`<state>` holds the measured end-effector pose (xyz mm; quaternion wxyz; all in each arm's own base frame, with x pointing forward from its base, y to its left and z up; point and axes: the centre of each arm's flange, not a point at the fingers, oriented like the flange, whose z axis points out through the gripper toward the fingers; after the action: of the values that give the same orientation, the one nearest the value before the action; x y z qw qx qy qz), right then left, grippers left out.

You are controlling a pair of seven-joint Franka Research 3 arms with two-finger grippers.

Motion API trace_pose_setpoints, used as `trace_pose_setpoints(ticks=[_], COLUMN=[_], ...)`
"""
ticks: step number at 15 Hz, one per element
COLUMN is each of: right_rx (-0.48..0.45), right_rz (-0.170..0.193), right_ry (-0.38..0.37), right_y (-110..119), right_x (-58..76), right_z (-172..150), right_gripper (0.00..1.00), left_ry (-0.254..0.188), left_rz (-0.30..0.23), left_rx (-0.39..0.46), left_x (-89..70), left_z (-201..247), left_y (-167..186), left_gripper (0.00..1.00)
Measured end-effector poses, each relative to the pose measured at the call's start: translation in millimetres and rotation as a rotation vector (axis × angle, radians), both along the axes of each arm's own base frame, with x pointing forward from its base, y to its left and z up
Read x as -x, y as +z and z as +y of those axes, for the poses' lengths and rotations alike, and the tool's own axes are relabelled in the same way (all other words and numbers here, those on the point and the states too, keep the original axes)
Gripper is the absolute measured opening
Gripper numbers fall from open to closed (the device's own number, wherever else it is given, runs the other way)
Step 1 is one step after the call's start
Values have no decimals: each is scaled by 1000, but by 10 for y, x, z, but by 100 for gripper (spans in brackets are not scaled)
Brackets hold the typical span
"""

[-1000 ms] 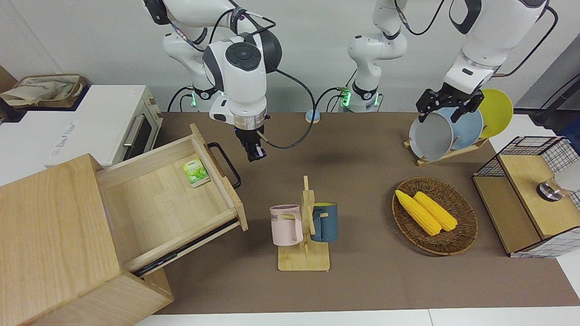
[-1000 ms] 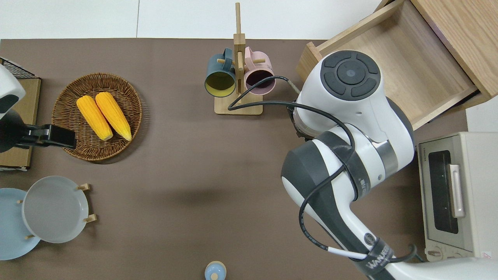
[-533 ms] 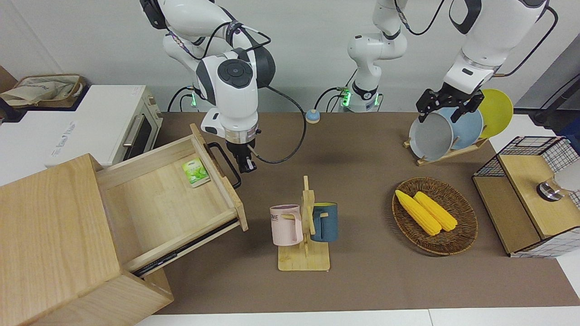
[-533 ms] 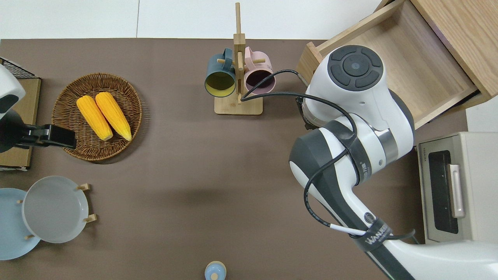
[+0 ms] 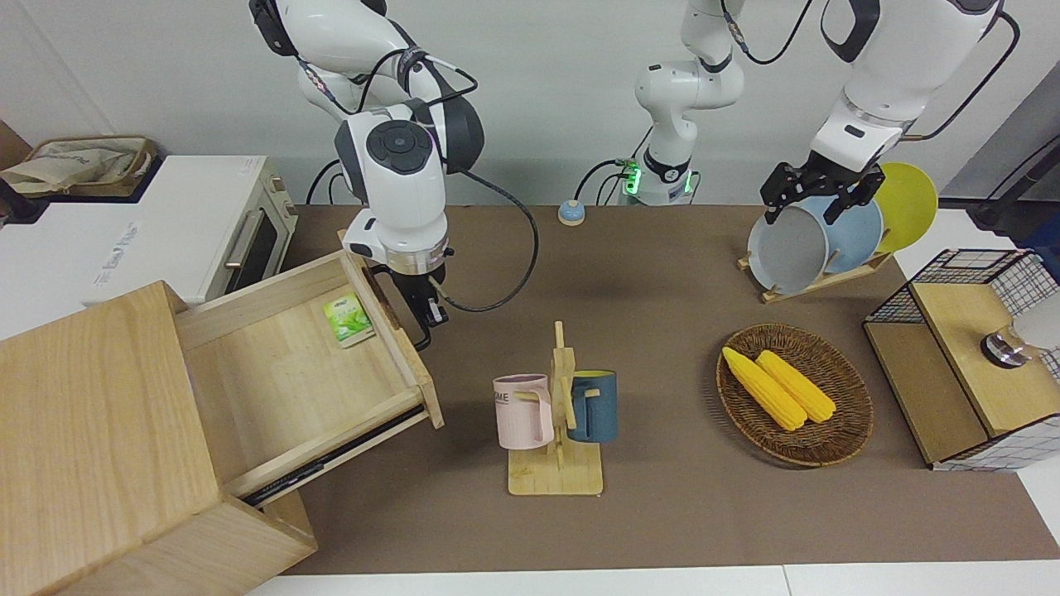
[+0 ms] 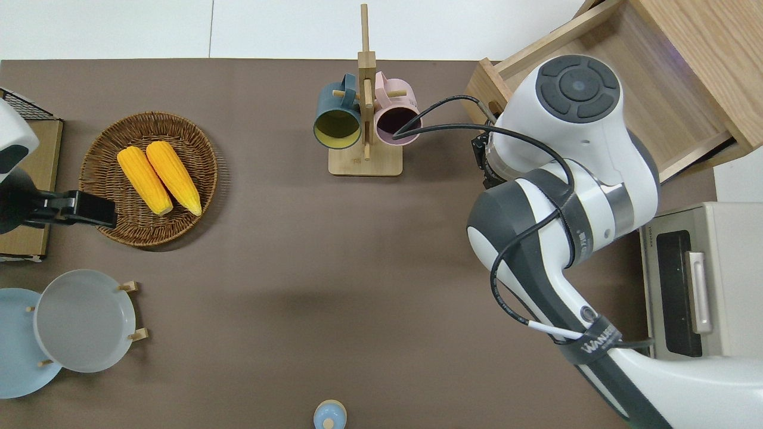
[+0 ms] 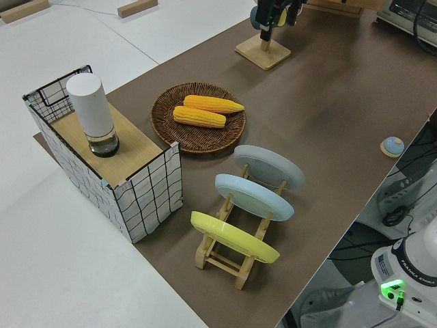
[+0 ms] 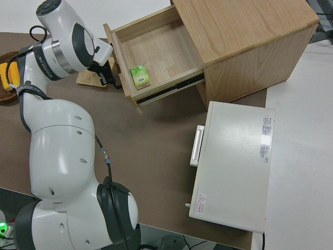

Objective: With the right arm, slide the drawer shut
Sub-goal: 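Push the wooden drawer away from the robot with the right arm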

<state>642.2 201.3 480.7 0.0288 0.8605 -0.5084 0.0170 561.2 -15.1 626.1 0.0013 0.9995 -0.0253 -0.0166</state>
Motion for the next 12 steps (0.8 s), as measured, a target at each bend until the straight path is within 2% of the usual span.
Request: trace_pose_setpoints(ticks=[12], right_rx=[-15], right_rz=[-14], right_ry=[20], right_y=[35], right_x=[-296], right_z=[-885], right_gripper=[1], left_ry=[0], left_rz=[0], left_rx=[0], left_x=[0], left_z=[0], left_y=[0], left_gripper=[100])
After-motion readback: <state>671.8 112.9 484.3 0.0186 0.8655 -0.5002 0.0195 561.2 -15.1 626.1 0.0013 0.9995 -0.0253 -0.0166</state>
